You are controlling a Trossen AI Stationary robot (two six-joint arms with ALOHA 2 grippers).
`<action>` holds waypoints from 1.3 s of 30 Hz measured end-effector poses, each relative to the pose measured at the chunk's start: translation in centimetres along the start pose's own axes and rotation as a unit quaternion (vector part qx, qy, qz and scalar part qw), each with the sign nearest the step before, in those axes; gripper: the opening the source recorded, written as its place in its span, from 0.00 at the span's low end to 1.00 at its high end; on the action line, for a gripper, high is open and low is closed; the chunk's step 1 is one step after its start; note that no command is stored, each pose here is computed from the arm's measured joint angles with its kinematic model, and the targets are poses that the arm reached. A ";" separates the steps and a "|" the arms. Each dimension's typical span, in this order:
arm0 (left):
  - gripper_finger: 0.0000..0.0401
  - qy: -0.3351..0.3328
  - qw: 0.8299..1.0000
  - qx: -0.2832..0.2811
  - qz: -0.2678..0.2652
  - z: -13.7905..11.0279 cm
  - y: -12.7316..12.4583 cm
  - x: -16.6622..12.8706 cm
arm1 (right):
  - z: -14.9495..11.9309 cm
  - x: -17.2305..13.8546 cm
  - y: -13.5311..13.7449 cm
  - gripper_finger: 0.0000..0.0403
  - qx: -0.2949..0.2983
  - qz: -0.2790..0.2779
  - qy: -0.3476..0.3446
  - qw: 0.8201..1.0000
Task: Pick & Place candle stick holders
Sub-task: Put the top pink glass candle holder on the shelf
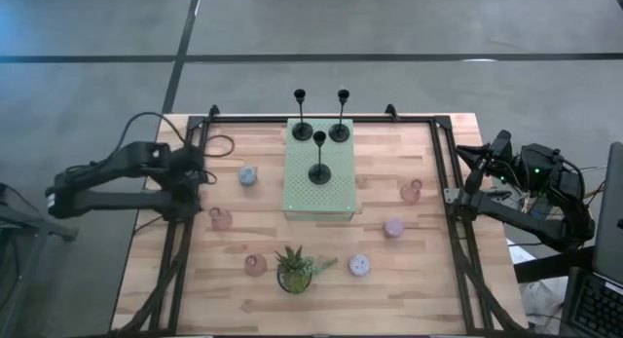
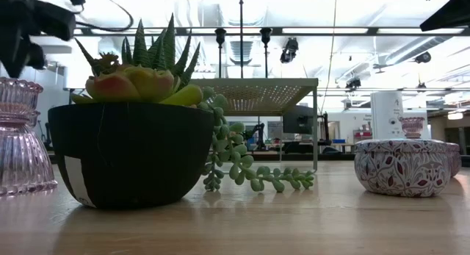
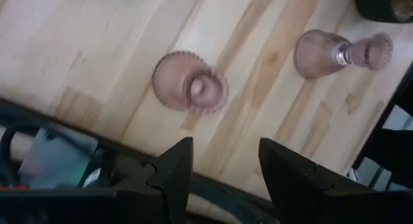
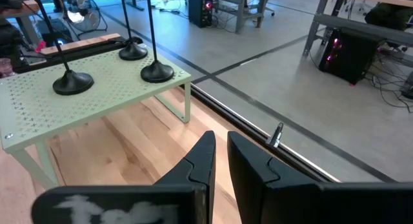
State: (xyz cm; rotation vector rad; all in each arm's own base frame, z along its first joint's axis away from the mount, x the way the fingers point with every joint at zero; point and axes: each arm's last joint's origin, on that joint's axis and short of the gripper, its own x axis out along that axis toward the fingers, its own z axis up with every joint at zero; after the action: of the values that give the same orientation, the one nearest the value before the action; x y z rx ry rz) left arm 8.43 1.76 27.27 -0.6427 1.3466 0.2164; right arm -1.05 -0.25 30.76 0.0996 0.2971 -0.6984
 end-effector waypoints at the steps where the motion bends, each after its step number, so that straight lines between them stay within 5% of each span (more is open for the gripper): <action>1: 0.45 0.001 1.000 -0.001 0.000 0.4 0.0 0.5 | 0.0 0.0 0.0 0.08 0.000 0.000 0.000 1.000; 14: 0.40 0.082 0.993 -0.021 0.087 4.3 0.5 4.9 | 0.0 0.0 0.0 0.08 0.000 0.000 0.000 1.000; 30: 0.34 0.064 0.989 -0.113 0.064 4.4 1.0 7.1 | 0.0 0.0 0.0 0.08 0.000 0.000 0.000 1.000; 39: 0.07 0.042 0.984 -0.167 0.052 4.9 0.7 6.8 | 0.0 0.0 0.0 0.08 0.000 0.000 0.000 1.000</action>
State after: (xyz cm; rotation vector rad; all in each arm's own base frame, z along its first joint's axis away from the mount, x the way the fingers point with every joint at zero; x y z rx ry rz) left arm 13.74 3.53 20.99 -0.8693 1.4393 0.5119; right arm -1.04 -0.24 30.76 0.1000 0.2969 -0.6982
